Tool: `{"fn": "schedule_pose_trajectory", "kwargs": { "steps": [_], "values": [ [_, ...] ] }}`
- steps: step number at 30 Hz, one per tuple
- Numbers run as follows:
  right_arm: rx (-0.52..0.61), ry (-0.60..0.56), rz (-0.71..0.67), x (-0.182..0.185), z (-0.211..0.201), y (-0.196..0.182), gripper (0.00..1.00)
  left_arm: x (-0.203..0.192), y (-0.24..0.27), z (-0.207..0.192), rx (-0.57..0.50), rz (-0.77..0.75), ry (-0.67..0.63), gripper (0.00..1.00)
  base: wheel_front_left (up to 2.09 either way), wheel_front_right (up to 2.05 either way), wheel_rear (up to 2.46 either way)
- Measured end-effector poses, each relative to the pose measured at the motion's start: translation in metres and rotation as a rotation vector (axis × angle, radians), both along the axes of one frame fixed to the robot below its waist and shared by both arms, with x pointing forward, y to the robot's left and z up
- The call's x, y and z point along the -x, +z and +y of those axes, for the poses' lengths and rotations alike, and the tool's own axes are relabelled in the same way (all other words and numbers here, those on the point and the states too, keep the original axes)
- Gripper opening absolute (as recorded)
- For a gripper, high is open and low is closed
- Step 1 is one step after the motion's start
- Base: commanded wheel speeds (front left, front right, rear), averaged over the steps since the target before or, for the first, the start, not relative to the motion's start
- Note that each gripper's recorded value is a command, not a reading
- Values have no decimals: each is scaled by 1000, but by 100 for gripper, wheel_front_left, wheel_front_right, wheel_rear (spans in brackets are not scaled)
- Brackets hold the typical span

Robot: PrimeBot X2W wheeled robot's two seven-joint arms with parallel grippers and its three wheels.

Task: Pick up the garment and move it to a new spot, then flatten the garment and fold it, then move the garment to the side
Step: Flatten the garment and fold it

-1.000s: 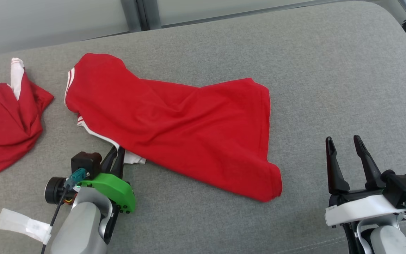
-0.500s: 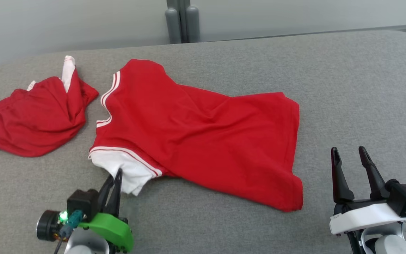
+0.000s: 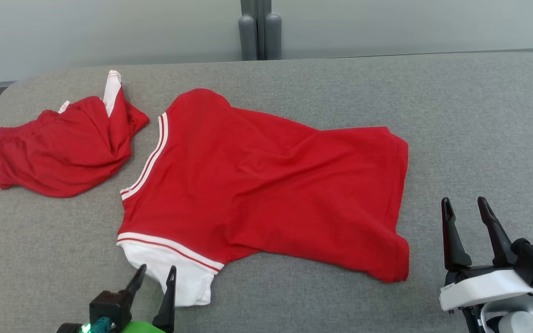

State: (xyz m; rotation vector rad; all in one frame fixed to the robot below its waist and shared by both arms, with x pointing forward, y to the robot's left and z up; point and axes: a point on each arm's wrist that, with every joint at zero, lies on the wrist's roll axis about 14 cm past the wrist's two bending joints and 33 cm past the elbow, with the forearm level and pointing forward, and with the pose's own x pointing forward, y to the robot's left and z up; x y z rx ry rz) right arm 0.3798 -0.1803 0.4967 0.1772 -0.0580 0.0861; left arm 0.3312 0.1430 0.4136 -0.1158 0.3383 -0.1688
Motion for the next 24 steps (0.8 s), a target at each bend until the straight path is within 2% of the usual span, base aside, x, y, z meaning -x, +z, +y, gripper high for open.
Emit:
{"fn": "schedule_pose_trajectory", "kwargs": {
  "steps": [8,14,18,24],
  "values": [
    [3,5,48,7,0,-14,100,-28,63,16,19,-296,94,100,0,0,0],
    [11,30,78,10,6,-24,100,-43,101,37,4,-430,173,100,0,0,0],
    [18,70,122,12,17,-37,100,-42,105,48,1,-445,202,100,0,0,0],
    [42,139,145,-4,33,-39,100,-40,100,55,-3,-433,217,100,0,0,0]
  ]
}}
